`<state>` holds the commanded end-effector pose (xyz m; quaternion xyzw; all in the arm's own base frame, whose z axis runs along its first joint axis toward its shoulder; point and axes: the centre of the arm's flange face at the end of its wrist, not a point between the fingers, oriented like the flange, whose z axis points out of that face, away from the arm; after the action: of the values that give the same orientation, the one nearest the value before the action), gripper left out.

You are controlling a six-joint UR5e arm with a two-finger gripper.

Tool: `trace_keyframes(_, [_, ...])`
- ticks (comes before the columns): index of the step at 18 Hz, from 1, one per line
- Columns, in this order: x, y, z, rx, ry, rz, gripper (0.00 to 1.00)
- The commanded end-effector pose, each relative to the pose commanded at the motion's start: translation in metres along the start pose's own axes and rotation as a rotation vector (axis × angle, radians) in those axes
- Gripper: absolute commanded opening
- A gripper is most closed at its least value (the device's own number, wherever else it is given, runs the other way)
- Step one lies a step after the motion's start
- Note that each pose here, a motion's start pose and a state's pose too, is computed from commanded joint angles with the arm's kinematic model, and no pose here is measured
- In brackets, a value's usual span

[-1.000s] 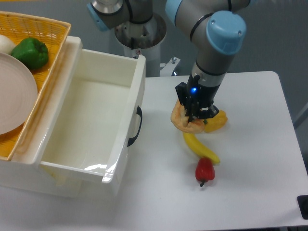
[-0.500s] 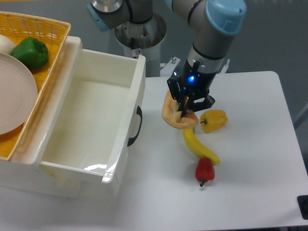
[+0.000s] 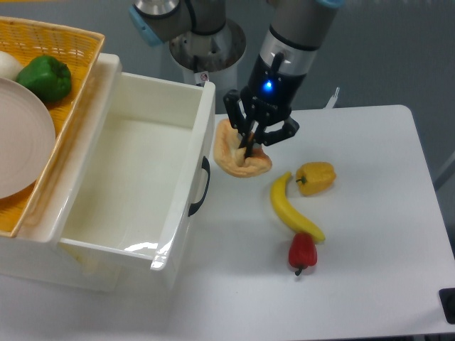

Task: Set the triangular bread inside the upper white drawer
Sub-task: 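Carry the bread over the open white drawer and lower it inside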

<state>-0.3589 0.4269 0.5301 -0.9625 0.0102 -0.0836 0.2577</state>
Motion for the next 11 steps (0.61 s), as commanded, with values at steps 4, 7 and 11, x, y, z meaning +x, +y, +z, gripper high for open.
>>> trace_keyframes(4, [0.018,-0.012,0.002,0.02,0.019,0.011,0.09])
trace_keyframes(7, [0.035,-0.021,0.013,0.006,0.04,0.04,0.09])
trace_keyframes(11, [0.047,-0.024,0.024,-0.012,0.061,0.053,0.09])
